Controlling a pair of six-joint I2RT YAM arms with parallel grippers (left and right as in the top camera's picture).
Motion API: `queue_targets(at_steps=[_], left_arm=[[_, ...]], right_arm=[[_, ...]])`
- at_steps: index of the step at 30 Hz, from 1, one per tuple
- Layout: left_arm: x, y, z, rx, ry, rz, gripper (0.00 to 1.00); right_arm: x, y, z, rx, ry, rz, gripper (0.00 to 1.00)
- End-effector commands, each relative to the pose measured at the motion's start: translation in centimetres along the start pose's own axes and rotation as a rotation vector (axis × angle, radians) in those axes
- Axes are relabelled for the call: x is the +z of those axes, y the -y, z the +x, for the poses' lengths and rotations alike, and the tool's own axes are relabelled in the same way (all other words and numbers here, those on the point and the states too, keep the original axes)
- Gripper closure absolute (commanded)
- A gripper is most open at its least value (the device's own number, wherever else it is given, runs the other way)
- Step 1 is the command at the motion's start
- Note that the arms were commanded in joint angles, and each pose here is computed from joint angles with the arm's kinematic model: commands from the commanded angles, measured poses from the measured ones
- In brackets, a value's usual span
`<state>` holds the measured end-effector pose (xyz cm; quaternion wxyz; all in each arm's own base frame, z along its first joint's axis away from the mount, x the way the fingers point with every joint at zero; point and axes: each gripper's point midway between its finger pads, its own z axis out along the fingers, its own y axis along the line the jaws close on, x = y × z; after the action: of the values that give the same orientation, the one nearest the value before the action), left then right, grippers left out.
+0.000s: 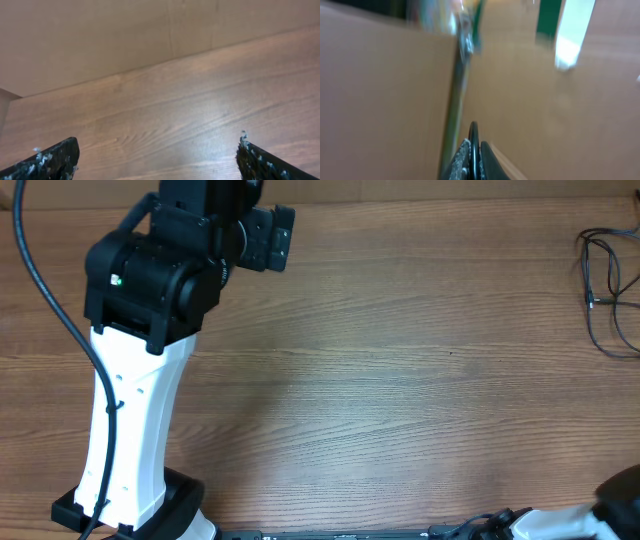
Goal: Untangle cables
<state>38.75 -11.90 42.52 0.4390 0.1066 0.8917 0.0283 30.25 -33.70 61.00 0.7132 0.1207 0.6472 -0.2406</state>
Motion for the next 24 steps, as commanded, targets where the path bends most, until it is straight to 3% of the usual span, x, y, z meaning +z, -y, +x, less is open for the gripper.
queue_targets(at_steps=[1,5,12,19,21,24], left_arm=[[-0.9,0.5,0.2,0.036,0.0,-0.009,0.0],[-1.2,1.8,1.1,0.069,-0.027,0.016,0.0],[-1.5,3.2,1.2,0.031,-0.028,0.044,0.0],[-1.7,3.3,2.2,0.052,-0.065,0.038,0.0],[-1.7,3.2,2.3,0.054,-0.07,0.037,0.0],[-1.7,3.2,2.5,0.056,-0.077,0.037,0.0]], right_arm=[[3.3,1.6,6.5,0.036,-0.101,-0.09,0.96],[6.2,2.8,9.7,0.099,-0.099,-0.117,0.96],[3.8,-0.1,0.3,0.136,0.174,-0.325,0.96],[-1.7,-0.6,-7.4,0.031,0.323,-0.345,0.96],[-2.0,0.3,-7.2,0.03,0.31,-0.325,0.96],[-0.8,1.9,-3.7,0.025,0.203,-0.279,0.96]])
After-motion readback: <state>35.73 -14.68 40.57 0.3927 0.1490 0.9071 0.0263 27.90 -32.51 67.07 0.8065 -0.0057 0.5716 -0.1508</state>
